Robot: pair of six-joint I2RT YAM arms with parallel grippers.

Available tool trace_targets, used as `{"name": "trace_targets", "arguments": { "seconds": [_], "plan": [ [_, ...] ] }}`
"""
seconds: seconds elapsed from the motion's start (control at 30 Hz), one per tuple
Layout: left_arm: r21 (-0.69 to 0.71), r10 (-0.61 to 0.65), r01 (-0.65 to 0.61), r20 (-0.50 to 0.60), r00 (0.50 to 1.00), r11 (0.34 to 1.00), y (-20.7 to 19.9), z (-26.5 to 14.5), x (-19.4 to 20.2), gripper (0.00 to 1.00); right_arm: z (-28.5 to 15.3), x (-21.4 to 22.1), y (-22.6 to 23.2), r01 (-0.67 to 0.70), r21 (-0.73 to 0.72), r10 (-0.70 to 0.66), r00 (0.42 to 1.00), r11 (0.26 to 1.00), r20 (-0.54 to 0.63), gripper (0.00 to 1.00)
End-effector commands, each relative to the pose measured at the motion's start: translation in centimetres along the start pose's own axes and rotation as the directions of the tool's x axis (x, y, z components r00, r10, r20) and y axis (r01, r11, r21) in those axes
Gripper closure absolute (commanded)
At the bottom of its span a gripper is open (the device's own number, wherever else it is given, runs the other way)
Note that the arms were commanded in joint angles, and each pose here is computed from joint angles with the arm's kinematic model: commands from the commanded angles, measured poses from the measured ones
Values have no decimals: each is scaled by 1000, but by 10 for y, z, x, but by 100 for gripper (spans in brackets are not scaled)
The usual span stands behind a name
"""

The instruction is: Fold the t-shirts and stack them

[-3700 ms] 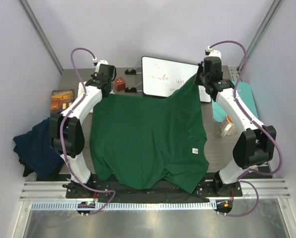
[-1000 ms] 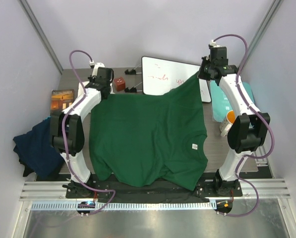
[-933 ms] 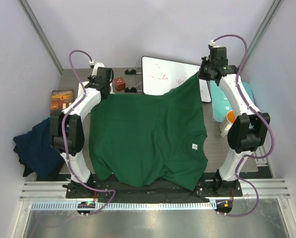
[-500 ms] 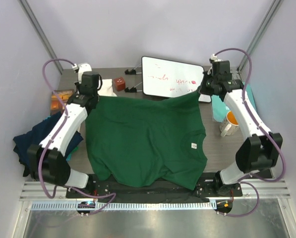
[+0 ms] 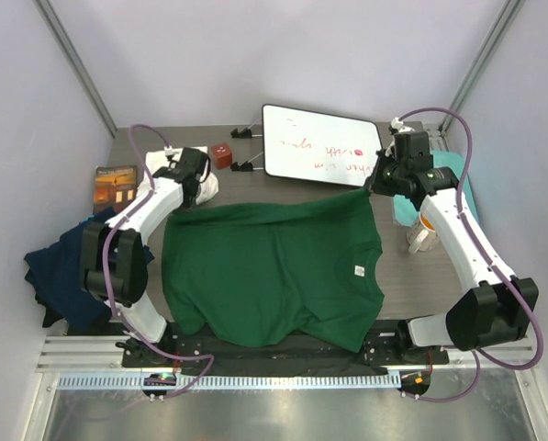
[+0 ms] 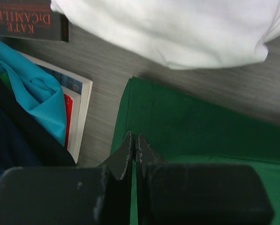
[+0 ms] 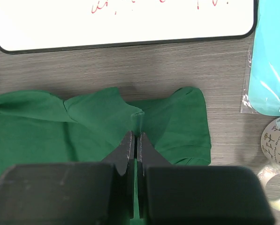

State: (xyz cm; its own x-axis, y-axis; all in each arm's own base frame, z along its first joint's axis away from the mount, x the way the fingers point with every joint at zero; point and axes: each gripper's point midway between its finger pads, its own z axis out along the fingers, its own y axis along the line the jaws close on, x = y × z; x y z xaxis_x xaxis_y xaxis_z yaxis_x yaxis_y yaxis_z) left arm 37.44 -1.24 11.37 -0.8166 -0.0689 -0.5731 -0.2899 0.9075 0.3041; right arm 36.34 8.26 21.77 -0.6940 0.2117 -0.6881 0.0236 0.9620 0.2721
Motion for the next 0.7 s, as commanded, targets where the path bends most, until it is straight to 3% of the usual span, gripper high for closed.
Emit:
{"name": "trace_targets", "arguments": {
  "seconds": [0.0, 0.23, 0.43, 0.57, 0.67],
  "plan": [
    [-14, -28, 29, 40, 999, 999, 11, -23, -14, 100, -30, -27, 10, 2, -31, 1, 993, 1000, 115, 99],
    [-22, -93, 99, 204, 975, 995, 33, -52, -46, 100, -32, -28, 21, 7, -80, 1, 995, 997, 96, 99],
    [-52, -82, 96, 230, 970, 994, 48, -57, -34, 100, -26, -9, 18, 1, -86, 3, 999, 996, 49, 99],
    [1, -100, 103, 252, 963, 995, 48, -65, -30, 100, -23, 6, 15, -4, -83, 5, 1000, 997, 14, 99],
    [-4, -85, 88, 217, 972, 996, 45, -59, -22, 100, -21, 14, 14, -7, -81, 7, 1000, 997, -7, 99]
  ]
}}
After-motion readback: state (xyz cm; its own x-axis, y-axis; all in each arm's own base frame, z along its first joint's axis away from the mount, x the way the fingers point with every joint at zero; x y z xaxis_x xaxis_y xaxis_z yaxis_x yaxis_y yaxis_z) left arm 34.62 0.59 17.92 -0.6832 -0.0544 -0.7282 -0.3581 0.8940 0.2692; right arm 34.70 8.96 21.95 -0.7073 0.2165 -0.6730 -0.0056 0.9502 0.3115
